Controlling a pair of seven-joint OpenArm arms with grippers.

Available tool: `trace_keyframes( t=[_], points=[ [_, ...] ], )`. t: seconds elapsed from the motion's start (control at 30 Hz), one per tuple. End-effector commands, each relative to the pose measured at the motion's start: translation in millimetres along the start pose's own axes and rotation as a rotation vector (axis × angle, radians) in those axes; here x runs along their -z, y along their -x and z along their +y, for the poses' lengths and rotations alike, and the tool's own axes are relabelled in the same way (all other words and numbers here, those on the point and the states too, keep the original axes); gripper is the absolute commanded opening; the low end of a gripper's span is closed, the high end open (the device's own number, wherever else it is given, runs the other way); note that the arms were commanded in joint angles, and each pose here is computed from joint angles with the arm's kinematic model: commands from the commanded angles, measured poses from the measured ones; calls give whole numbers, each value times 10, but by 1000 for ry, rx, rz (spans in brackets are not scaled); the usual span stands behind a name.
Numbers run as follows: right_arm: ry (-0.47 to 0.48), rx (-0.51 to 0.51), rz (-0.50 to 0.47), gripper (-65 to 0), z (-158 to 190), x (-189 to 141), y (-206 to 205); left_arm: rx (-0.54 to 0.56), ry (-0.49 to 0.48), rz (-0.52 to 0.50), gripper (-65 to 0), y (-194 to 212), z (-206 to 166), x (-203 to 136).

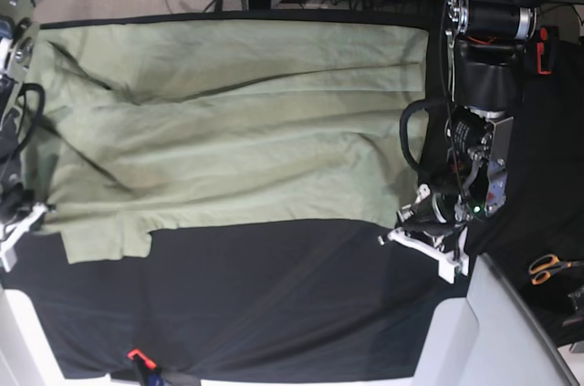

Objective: Fold the T-shirt properly
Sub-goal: 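Drag the held shirt edge toward the right gripper with the left gripper, then hold the shirt edges with both grippers and pull them taut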

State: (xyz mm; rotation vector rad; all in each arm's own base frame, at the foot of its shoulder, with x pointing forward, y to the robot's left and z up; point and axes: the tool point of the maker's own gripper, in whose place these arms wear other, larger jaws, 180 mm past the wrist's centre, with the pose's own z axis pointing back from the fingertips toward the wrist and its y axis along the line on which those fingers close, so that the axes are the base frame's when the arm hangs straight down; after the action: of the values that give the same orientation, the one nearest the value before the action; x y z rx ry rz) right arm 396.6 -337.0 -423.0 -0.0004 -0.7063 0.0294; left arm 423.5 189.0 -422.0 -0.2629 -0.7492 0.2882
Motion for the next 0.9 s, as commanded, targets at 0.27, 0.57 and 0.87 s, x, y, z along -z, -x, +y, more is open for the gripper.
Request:
trace_keyframes(
  t=[0.27,0.57,0.87],
  points=[
    [38,-16,-221,-650,-208,-161,-565,38,54,-93,-650,-456,-242,-143],
    [-14,-99,-289,-650,-5,-47,-568,41,50,-125,-650,-545,-270,-220],
    [-31,-79,-205,-650,9,72,-219,42,33,-94,-650,-344,-180,-203]
  ],
)
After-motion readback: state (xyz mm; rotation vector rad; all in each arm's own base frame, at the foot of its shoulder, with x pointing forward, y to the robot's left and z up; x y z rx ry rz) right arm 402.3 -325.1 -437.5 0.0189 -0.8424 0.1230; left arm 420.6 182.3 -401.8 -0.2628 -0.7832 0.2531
